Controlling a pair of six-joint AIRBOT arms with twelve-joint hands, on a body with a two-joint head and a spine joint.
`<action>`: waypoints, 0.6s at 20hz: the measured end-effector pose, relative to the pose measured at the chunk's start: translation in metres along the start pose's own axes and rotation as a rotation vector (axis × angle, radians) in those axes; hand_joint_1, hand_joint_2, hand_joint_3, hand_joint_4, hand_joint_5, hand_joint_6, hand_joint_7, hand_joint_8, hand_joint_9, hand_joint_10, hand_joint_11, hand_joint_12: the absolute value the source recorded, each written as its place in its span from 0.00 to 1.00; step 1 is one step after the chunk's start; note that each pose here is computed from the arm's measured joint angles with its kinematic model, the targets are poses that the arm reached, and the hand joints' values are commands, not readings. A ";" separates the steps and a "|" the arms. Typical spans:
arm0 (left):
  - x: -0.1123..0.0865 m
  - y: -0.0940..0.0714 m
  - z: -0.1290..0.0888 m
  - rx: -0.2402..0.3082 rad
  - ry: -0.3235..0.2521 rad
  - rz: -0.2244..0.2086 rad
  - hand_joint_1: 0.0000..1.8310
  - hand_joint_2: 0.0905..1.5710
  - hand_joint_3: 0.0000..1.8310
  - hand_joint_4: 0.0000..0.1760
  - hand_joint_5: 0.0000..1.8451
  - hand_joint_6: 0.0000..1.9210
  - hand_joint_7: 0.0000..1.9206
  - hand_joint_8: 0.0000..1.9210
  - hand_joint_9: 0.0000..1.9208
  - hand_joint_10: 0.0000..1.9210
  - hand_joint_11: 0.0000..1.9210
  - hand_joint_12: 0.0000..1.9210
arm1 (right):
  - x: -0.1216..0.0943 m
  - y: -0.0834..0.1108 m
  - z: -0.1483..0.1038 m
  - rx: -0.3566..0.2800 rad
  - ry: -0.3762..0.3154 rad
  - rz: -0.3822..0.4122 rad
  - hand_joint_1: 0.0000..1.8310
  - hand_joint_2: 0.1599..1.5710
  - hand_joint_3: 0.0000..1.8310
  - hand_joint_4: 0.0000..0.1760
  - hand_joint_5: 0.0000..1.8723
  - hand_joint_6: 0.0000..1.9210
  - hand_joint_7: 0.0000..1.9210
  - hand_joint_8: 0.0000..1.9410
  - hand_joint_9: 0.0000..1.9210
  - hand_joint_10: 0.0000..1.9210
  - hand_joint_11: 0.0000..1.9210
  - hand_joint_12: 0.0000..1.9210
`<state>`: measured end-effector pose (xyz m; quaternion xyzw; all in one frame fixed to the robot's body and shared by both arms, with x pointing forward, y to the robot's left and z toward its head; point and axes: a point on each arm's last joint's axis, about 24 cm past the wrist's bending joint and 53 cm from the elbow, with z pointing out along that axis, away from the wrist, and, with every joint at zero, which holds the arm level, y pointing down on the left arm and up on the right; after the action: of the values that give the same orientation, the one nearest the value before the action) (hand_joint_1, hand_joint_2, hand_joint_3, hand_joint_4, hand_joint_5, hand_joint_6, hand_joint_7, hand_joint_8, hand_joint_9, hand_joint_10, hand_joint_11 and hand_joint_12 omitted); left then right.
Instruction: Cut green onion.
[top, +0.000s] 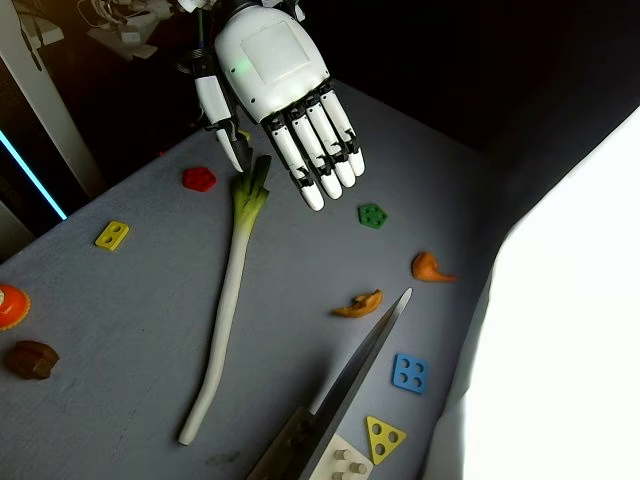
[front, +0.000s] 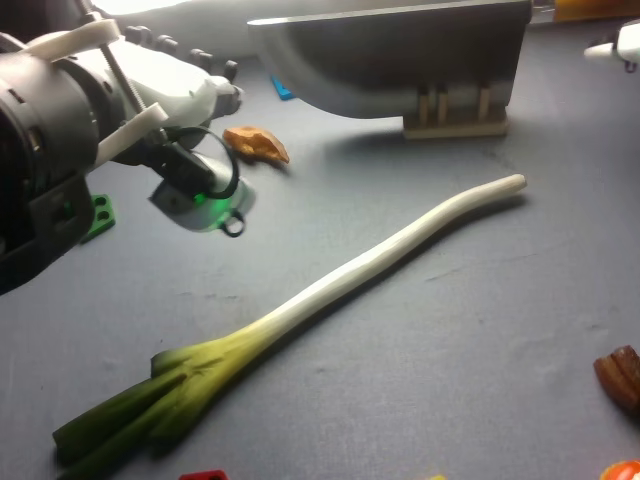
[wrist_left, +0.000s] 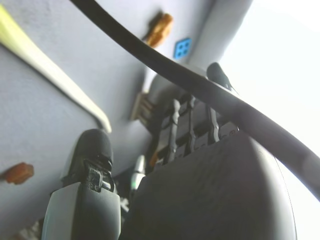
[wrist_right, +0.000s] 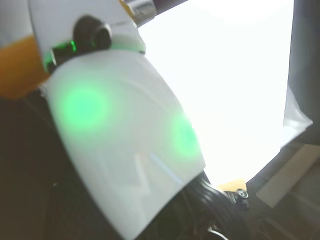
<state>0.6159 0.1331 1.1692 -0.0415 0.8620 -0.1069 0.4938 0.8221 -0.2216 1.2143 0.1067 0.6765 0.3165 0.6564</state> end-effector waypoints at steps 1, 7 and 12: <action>0.002 -0.001 0.000 0.002 0.009 -0.008 0.16 0.85 0.00 0.22 0.04 0.00 0.06 0.00 0.04 0.00 0.00 0.13 | 0.002 0.001 0.003 -0.001 -0.002 0.000 0.64 0.60 0.00 0.17 0.00 0.00 0.00 0.00 0.00 0.00 0.00 0.00; 0.009 0.012 -0.001 -0.051 -0.013 -0.118 0.15 0.84 0.00 0.23 0.06 0.00 0.06 0.00 0.06 0.00 0.00 0.21 | 0.009 0.005 0.014 -0.018 -0.020 -0.017 0.62 0.59 0.00 0.17 0.00 0.00 0.00 0.00 0.00 0.00 0.00 0.00; 0.023 0.014 -0.007 -0.057 -0.055 -0.256 0.14 0.84 0.00 0.24 0.05 0.00 0.05 0.00 0.05 0.00 0.00 0.22 | 0.023 0.003 0.021 -0.017 -0.009 -0.039 0.60 0.61 0.00 0.20 0.00 0.00 0.00 0.00 0.00 0.00 0.00 0.00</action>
<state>0.5992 0.1436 1.1504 -0.1678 0.8384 -0.1434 0.4984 0.8387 -0.2008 1.1983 0.0893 0.6730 0.3087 0.6662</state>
